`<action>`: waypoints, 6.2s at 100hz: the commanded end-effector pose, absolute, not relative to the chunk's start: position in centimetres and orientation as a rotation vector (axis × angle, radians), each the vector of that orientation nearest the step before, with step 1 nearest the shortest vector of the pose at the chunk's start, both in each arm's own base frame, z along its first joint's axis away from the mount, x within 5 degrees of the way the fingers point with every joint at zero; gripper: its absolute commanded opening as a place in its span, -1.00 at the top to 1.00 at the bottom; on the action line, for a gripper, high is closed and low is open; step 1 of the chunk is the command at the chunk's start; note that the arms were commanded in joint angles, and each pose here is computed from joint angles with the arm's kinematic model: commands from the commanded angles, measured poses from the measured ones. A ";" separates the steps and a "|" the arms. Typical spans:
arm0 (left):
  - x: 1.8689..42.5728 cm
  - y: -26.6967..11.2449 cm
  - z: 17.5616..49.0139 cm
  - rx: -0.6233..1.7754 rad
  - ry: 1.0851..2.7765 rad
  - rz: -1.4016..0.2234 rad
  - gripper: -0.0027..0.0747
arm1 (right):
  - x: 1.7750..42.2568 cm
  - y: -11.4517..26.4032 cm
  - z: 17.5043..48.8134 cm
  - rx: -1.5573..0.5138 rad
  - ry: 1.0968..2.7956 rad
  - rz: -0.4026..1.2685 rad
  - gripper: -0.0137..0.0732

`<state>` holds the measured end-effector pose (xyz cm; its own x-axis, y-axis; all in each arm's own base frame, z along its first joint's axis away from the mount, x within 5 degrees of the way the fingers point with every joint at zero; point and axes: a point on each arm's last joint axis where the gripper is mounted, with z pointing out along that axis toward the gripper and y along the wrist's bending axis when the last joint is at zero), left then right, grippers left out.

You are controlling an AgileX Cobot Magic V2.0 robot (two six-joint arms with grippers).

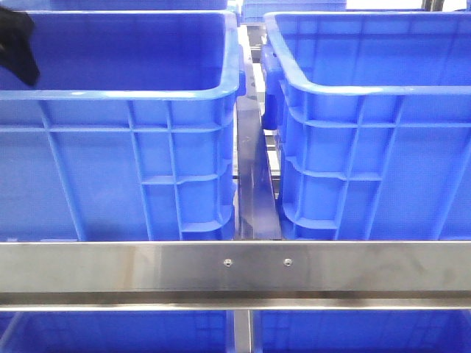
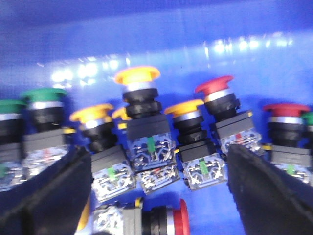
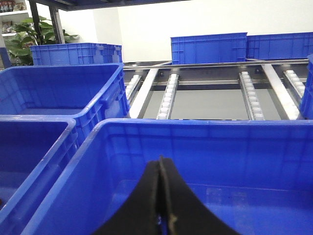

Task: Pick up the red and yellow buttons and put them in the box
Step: 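Grasp a yellow-capped button with the left gripper and lift it, then pass the yellow button from the left gripper to the right gripper, then carry the yellow button with the right gripper over the other bin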

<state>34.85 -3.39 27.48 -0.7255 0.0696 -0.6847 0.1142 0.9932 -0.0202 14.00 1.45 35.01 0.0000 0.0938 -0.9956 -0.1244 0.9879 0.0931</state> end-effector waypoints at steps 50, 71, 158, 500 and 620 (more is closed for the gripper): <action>38.0 -3.5 25.5 0.099 2.308 -0.076 -0.46 | 13.8 1.6 36.0 -0.032 1.527 0.194 0.95; 38.2 -3.5 25.4 0.098 2.298 -0.075 -0.38 | 13.8 1.6 36.0 -0.032 1.527 0.194 0.95; 34.4 -4.6 31.6 0.156 2.211 -0.099 0.91 | 13.8 1.6 36.0 -0.032 1.527 0.194 0.95; 16.6 -20.4 40.9 0.888 1.828 -0.592 -0.21 | 22.9 14.0 35.6 -0.187 1.742 1.637 0.54; 16.6 -5.4 40.4 0.274 1.899 -0.249 -0.50 | 23.0 6.5 37.9 -0.068 1.648 1.300 0.54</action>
